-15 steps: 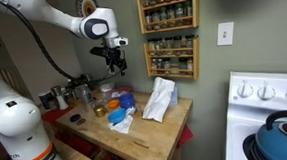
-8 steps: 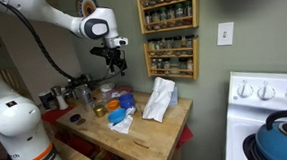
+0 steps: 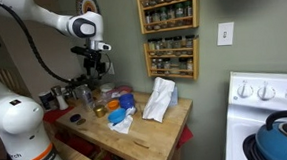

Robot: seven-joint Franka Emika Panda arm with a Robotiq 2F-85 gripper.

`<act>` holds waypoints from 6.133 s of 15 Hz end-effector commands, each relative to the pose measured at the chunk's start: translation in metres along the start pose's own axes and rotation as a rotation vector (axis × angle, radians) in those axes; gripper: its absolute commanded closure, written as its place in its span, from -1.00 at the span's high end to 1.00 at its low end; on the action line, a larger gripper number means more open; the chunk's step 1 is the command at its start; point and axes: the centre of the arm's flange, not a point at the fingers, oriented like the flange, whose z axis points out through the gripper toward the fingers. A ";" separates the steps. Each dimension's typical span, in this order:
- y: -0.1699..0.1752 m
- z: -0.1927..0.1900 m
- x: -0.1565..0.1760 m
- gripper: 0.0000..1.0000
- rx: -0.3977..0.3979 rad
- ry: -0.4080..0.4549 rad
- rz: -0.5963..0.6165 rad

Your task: Pick up the dark blue container lid and put it on the clear container

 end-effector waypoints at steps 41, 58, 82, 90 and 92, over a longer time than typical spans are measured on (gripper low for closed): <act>-0.185 0.294 -0.062 1.00 -0.052 0.016 -0.435; -0.162 0.292 -0.046 1.00 -0.083 0.130 -0.449; -0.152 0.309 -0.055 1.00 -0.081 0.069 -0.342; -0.143 0.291 -0.055 1.00 -0.108 0.087 -0.335; -0.137 0.281 -0.055 1.00 -0.116 0.097 -0.284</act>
